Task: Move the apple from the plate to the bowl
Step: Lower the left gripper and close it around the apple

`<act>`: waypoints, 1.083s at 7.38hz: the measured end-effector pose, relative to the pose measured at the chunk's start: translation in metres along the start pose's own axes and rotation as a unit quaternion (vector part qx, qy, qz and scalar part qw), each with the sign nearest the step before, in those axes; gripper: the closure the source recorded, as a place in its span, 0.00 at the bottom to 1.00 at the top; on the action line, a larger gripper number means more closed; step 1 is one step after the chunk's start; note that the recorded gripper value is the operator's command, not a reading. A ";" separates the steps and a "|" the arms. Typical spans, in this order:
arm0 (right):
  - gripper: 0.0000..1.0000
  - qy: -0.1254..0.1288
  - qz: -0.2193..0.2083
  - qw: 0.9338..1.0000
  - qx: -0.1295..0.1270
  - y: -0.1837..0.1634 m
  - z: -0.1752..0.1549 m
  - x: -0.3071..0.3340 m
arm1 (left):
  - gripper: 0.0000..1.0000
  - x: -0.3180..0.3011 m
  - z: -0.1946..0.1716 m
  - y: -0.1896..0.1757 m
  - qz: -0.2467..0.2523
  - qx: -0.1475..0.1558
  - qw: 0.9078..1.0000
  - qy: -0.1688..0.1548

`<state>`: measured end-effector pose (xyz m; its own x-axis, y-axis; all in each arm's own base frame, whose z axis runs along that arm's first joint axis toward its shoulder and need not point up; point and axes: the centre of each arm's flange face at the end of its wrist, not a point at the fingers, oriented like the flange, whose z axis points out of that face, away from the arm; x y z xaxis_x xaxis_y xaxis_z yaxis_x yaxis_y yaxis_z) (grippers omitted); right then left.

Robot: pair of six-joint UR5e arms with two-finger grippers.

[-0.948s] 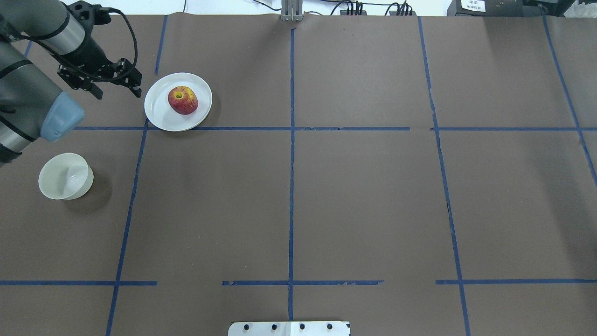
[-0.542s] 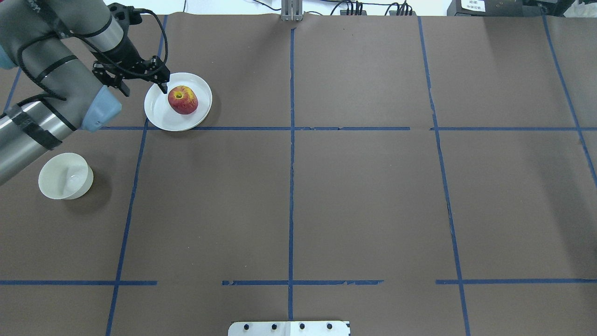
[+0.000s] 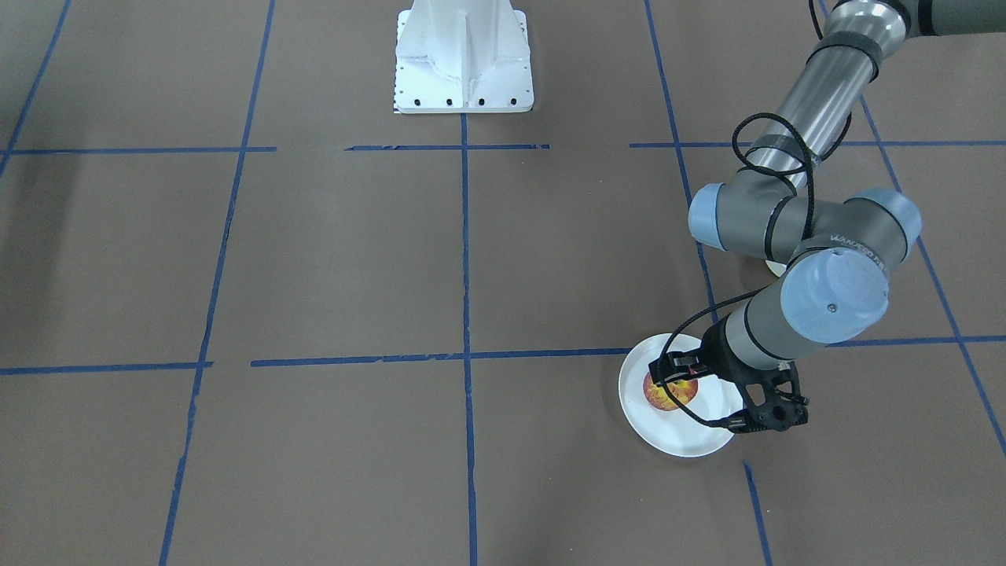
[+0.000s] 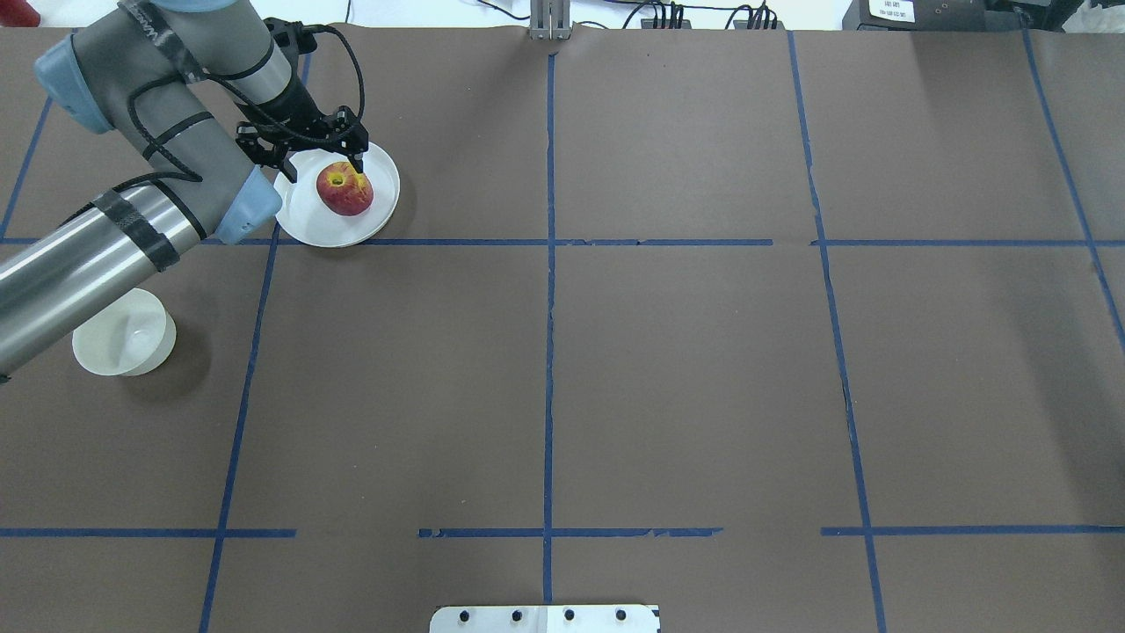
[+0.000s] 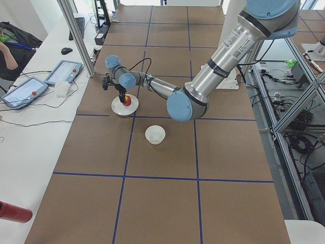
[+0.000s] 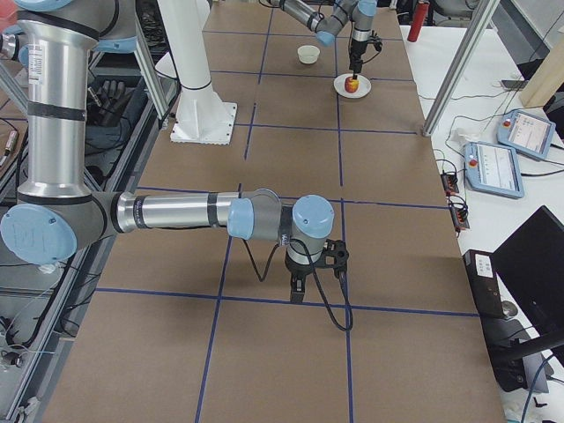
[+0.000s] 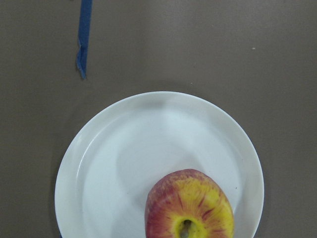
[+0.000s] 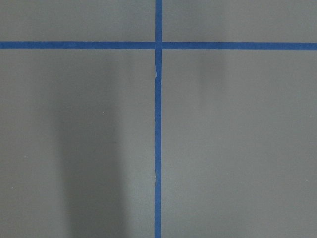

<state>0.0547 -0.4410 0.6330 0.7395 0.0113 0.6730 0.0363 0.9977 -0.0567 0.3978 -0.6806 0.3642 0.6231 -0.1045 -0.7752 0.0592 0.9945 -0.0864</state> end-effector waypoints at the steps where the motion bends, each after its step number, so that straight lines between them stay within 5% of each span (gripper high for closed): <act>1: 0.00 0.000 0.000 1.000 0.000 0.000 0.000 0.000 | 0.00 0.004 0.008 0.003 0.003 0.003 1.000 -0.002; 4: 0.00 0.000 0.000 1.000 0.000 0.000 0.000 0.000 | 0.00 0.005 0.034 0.008 0.012 0.010 1.000 -0.004; 5: 0.00 0.000 0.000 1.000 0.000 0.000 0.000 0.000 | 0.15 0.005 0.040 0.008 0.015 0.015 1.000 -0.006; 7: 0.00 0.000 0.000 1.000 0.000 0.000 0.000 0.000 | 0.73 0.007 0.047 0.011 0.018 0.025 0.999 -0.010; 8: 0.00 0.000 0.000 1.000 0.000 0.000 0.000 0.000 | 0.90 0.008 0.047 0.011 0.017 0.028 0.999 -0.009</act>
<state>0.0546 -0.4410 0.6330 0.7395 0.0111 0.6731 0.0366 0.9977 -0.0567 0.4396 -0.6702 0.3865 0.6398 -0.0705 -0.7653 0.0812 0.9964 -0.0239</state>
